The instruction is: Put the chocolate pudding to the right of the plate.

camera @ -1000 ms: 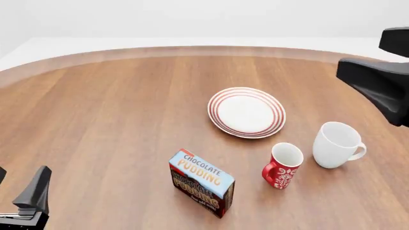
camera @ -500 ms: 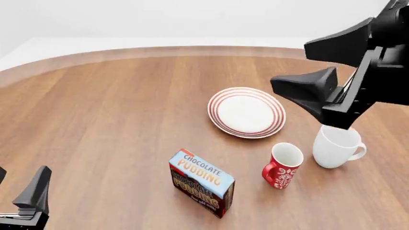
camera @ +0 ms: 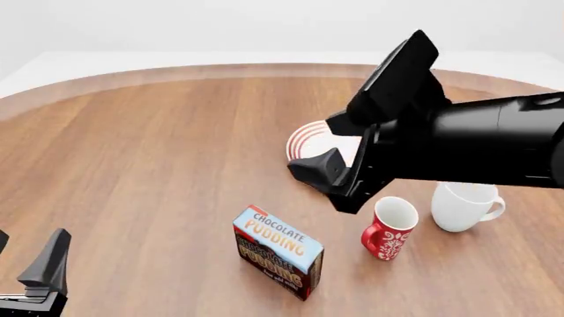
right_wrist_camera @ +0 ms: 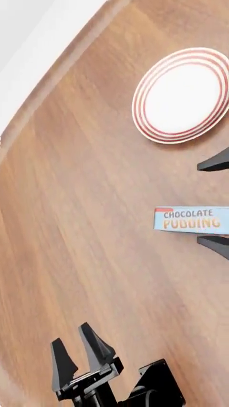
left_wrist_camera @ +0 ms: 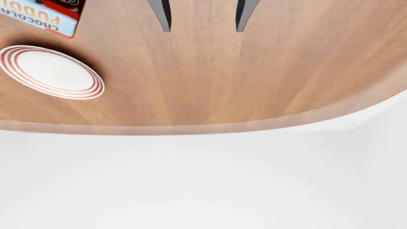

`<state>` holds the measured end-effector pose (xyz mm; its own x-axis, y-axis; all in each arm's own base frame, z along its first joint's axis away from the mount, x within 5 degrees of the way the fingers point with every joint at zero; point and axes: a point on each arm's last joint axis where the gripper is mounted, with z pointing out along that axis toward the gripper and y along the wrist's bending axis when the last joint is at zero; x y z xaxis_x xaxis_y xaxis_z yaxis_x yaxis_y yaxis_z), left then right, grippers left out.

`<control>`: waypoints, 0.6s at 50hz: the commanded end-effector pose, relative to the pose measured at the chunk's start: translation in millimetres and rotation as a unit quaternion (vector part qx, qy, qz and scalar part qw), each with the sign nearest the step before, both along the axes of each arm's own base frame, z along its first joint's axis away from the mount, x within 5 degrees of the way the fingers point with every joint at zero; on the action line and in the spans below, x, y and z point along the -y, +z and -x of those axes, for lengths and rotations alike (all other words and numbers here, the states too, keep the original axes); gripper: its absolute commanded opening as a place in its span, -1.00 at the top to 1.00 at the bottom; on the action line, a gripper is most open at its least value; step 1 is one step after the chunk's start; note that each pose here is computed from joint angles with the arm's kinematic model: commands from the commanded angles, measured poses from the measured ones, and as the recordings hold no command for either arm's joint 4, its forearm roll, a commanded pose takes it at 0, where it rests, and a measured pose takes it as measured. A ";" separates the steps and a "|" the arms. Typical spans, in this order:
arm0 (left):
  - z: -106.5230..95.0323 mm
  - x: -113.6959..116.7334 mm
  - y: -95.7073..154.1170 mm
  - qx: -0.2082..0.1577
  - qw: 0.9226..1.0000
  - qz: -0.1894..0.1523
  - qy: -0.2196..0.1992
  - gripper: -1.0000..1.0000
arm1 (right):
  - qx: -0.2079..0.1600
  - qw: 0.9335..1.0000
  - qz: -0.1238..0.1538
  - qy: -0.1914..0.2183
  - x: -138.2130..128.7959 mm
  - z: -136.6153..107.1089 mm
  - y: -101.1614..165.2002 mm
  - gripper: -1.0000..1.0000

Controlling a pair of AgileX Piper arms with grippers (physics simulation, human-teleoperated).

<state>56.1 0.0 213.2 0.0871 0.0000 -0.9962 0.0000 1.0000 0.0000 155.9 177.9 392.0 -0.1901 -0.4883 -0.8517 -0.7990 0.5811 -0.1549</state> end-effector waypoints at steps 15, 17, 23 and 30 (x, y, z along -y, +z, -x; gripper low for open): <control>0.0 0.0 0.0 0.000 1.000 0.000 0.000 -1.00 | -0.041 0.999 0.018 0.008 -22.8 -6.0 -30.8 -1.00; 0.0 0.0 0.0 0.000 1.000 0.000 0.000 -1.00 | -0.038 0.999 0.022 -0.001 -15.5 -8.5 -31.7 -1.00; 0.0 0.0 0.0 0.000 1.000 0.000 0.000 -1.00 | -0.044 0.999 0.019 -0.015 -20.6 -19.8 -41.2 -1.00; 0.0 0.0 0.0 0.000 1.000 0.000 0.000 -1.00 | -0.041 0.999 0.020 -0.021 -13.4 -19.1 -41.1 -1.00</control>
